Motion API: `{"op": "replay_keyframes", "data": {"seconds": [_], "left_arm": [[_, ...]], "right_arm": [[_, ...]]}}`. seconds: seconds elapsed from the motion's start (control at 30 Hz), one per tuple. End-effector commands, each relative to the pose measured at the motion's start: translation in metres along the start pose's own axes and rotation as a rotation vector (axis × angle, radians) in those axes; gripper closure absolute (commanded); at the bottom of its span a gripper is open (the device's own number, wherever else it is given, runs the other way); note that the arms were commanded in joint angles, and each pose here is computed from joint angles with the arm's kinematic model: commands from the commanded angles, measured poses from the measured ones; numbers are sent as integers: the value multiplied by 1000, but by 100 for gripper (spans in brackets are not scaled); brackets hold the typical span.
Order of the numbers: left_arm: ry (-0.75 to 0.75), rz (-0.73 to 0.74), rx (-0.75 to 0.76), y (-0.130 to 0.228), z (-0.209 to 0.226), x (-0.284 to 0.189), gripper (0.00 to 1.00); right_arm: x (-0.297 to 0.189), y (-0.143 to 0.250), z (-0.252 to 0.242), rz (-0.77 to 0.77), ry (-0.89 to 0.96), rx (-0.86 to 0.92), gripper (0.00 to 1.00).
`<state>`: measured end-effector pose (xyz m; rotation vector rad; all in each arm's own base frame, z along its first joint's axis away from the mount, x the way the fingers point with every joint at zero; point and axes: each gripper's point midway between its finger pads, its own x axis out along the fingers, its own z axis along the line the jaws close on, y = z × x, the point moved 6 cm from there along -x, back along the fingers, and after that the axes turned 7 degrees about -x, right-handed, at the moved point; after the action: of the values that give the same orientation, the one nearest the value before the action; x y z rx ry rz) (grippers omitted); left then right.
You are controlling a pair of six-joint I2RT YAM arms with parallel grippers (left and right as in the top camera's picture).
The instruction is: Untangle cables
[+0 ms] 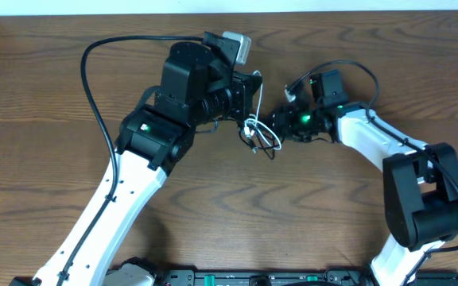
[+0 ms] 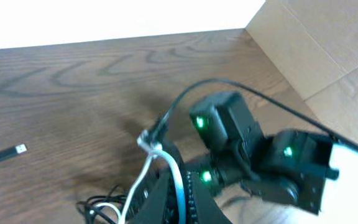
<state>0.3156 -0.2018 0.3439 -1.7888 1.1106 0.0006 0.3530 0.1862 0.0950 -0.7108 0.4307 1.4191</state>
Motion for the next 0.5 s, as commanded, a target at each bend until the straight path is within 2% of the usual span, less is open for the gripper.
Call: {"op": "replay_keyframes", "data": {"seconds": [0.0,0.17,0.47], "left_arm": [[-26,-76,-8,-19,10,-13,93],[-14,-175,-49,-42,23,-43,93],[-66,-364,-50,-66,34,-115,93]], "right_arm": [[10,11,-12,22,142,59,48],[-1,14,-44,-14,398,115,53],[-22,22,-74,4,590,148,61]]}}
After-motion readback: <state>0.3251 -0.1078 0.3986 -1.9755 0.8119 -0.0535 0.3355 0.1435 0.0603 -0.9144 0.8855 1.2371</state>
